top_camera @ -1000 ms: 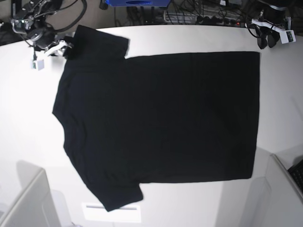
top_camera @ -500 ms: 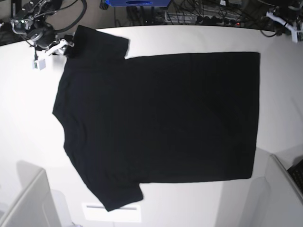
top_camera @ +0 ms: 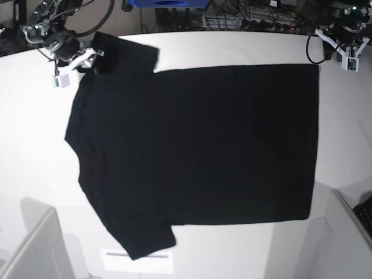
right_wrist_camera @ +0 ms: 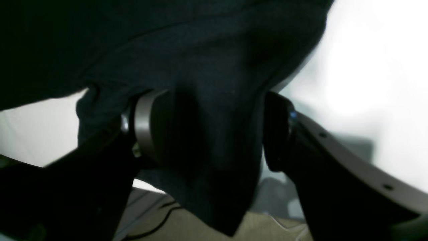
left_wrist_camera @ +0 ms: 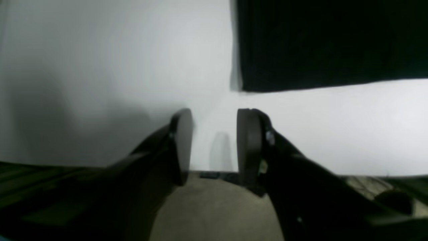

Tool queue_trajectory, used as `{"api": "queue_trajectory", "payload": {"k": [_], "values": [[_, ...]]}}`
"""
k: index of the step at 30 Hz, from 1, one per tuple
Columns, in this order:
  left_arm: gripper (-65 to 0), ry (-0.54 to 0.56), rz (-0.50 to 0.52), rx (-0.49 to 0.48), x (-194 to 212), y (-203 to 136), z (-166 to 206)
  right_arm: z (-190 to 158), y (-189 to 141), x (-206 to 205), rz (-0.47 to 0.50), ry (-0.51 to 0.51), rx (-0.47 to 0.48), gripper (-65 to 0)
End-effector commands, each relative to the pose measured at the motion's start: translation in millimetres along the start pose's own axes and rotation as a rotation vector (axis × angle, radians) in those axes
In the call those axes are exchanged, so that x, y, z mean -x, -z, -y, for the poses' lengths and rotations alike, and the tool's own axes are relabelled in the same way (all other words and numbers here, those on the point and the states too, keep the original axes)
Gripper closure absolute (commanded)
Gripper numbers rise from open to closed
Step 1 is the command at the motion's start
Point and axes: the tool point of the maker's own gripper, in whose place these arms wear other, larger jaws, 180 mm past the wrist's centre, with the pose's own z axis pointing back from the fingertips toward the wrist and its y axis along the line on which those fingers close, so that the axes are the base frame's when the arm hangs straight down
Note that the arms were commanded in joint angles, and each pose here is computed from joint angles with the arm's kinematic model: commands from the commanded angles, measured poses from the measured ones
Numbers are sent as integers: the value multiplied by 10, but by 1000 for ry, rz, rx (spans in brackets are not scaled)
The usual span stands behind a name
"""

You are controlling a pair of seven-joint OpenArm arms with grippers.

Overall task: Fold the T-shirt properly
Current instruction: 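Close both grippers on the shirt's shoulder corners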

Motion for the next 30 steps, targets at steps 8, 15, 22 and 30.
{"api": "queue_trajectory", "payload": {"k": [8,15,22,30], "values": [[-232,-77,5,34,86,69,-8,142,47,468,-209,22,47,0],[-387,-210,53,112,39,173,97,156,44,441,-203,24,50,0],[-387,-268,69,122,-28,349,106,142,53,441,-205,19,46,0],[-387,-295,83,143,-65,397,212,147,51,436,-203,18,47,0]]}}
